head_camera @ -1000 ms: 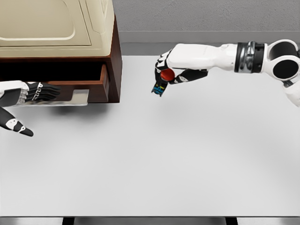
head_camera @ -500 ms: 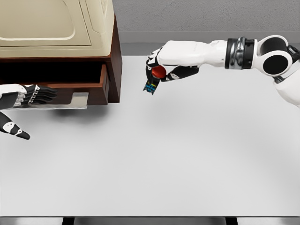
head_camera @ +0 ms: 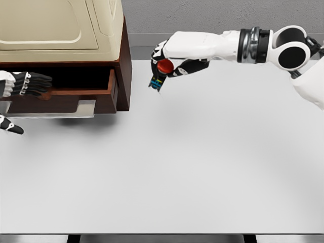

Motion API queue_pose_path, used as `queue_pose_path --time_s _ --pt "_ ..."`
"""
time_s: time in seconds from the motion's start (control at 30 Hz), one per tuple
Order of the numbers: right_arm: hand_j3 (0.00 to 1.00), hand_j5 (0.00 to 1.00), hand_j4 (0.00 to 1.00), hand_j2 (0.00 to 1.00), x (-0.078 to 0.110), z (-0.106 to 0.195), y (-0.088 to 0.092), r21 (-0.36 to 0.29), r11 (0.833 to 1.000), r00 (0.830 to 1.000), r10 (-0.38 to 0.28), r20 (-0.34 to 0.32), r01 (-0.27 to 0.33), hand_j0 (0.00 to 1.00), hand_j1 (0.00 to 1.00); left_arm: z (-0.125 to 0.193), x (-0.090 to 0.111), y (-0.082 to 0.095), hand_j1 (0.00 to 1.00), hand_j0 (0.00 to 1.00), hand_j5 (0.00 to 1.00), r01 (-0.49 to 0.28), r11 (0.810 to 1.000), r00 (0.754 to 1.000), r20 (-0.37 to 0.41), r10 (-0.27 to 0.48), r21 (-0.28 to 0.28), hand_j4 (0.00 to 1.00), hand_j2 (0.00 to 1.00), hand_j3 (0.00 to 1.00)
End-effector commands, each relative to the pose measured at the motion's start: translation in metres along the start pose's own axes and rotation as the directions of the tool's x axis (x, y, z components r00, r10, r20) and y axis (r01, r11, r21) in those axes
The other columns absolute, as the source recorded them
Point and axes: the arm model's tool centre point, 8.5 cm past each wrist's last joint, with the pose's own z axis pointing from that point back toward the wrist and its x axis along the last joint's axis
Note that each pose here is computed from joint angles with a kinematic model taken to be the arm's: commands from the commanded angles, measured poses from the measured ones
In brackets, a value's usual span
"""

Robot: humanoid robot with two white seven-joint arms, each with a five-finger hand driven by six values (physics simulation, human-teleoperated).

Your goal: Open the cabinet drawer with left arm, and place a switch into the drawer with right arm

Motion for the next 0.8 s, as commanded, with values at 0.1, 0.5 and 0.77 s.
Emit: queue_pose_path --time_s 0.1,0.5,0.77 --pt "0.43 0.43 0.43 0.43 0.008 -0.016 -0.004 0.006 1.000 1.000 0.000 0.025 0.000 0.43 0.43 0.018 0.015 0.012 1.00 1.00 1.00 -0.014 0.999 0.999 0.033 0.013 0.049 1.00 1.00 1.00" --pt "0.43 0.43 0.43 0.43 0.025 -0.042 -0.024 0.027 0.999 0.998 0.040 0.052 -0.041 0.43 0.43 -0.003 0.062 0.014 1.00 1.00 1.00 0.136 0.989 0.941 0.304 -0.146 0.052 1.00 1.00 1.00" --pt "0.43 0.43 0.43 0.43 0.037 -0.061 -0.037 0.036 0.998 0.997 0.055 0.061 -0.057 0.43 0.43 0.001 0.059 0.015 1.00 1.00 1.00 0.133 0.990 0.946 0.291 -0.143 0.056 1.00 1.00 1.00"
